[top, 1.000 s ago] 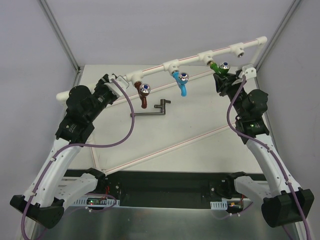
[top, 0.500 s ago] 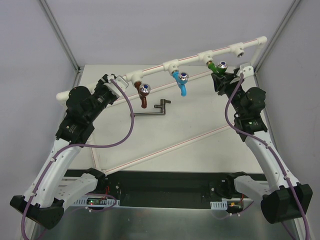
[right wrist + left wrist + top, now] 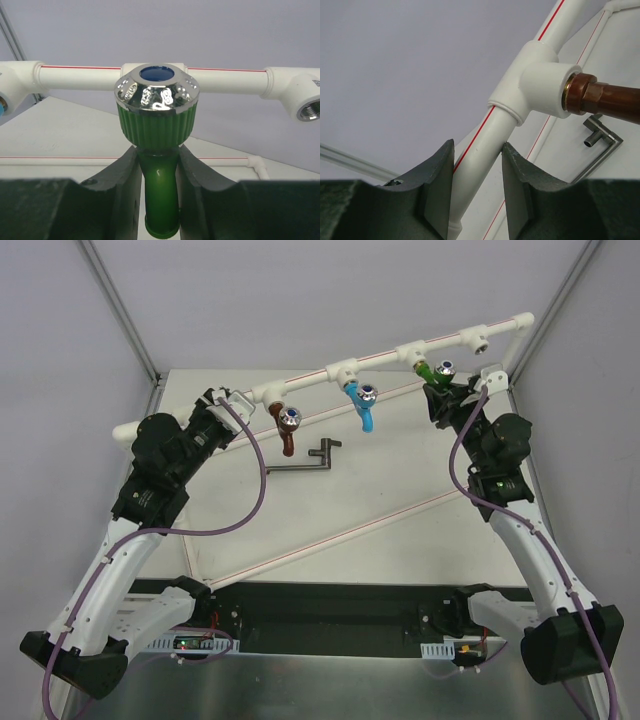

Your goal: Install the water faucets

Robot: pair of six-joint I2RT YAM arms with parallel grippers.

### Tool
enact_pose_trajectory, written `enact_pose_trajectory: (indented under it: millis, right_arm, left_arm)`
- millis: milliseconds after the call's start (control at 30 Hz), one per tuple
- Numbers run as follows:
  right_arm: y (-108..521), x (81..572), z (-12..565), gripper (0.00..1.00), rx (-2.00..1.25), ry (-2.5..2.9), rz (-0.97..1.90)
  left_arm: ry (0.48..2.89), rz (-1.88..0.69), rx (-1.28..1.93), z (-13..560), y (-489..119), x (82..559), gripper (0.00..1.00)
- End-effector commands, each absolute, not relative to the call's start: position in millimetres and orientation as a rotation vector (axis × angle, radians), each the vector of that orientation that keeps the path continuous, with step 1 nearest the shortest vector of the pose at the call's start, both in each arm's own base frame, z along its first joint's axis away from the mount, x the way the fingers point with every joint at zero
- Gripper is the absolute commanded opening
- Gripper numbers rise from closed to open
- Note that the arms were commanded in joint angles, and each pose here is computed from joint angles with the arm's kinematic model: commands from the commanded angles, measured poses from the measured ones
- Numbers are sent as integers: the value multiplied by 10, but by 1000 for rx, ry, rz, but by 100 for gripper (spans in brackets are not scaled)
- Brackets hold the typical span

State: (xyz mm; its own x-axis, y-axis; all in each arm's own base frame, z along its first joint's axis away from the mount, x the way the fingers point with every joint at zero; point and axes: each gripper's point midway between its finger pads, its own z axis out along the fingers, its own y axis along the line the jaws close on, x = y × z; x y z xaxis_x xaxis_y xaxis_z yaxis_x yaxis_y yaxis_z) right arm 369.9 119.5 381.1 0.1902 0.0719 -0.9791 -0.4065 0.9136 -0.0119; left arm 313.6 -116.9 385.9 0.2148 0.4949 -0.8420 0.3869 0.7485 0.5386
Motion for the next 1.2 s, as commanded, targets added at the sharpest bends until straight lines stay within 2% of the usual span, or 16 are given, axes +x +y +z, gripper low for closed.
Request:
enact_pose_trajectory:
  millis: [0, 667, 1167]
  right_arm:
    - [1150, 3698, 4274, 2, -274, 1192, 338]
    - [1285, 3869, 3668, 2, -355, 1269, 272]
    - [1254, 3797, 4027, 1, -415, 1243, 213]
  left_arm:
    - [1654, 76, 694, 3242, -988, 3179, 3]
    - [1666, 51, 704, 3186, -1037, 3204, 3]
    - [1669, 60, 708, 3169, -1026, 3206, 2]
